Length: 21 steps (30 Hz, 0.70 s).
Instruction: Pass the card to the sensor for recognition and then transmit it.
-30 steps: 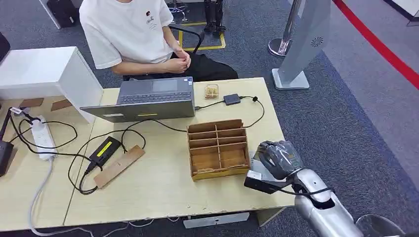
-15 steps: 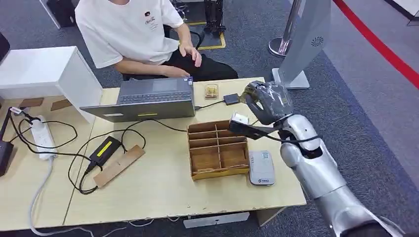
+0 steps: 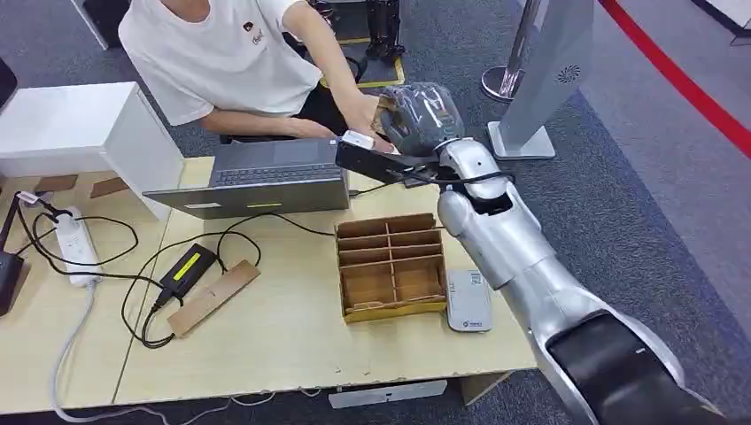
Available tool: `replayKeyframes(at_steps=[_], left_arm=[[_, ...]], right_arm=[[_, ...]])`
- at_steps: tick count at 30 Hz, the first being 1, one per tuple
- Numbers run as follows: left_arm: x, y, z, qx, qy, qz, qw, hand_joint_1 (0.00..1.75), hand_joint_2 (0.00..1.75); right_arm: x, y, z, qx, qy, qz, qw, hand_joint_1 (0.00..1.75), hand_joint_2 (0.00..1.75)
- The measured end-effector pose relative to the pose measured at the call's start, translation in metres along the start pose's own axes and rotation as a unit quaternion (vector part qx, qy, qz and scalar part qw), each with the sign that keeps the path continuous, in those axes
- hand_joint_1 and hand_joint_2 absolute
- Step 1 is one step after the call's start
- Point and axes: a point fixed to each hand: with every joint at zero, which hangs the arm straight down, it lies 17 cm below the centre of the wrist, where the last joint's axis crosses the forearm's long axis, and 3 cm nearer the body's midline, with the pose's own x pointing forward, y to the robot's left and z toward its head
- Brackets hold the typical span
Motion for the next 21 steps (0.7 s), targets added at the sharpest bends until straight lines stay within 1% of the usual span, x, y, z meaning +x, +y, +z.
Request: replayKeyframes(at_steps=[6,7,12,21], left_arm=[[0.000,0.000,0.000,-0.001,0.001,0.000,1.000,0.00,1.75],[0.000,0.000,0.000,-0.001,0.001,0.000,1.000,0.00,1.75],[-0.001,-0.003,0.001,-0.010,0.001,0.002,1.000,0.00,1.75],[-0.001,-0.001,0.001,-0.004,0.002,0.003,1.000,0.00,1.75]], right_arm=[[0.016,0.008,-0.011,0.015,-0.001,-0.015,1.000,1.75,1.75],[0.018,0.010,-0.011,0.017,-0.002,-0.016,1.000,0.00,1.75],[0.024,0.017,-0.011,0.025,-0.009,-0.015,1.000,0.00,1.75],[0.031,0.031,-0.004,0.035,-0.025,-0.017,0.999,0.00,1.75]])
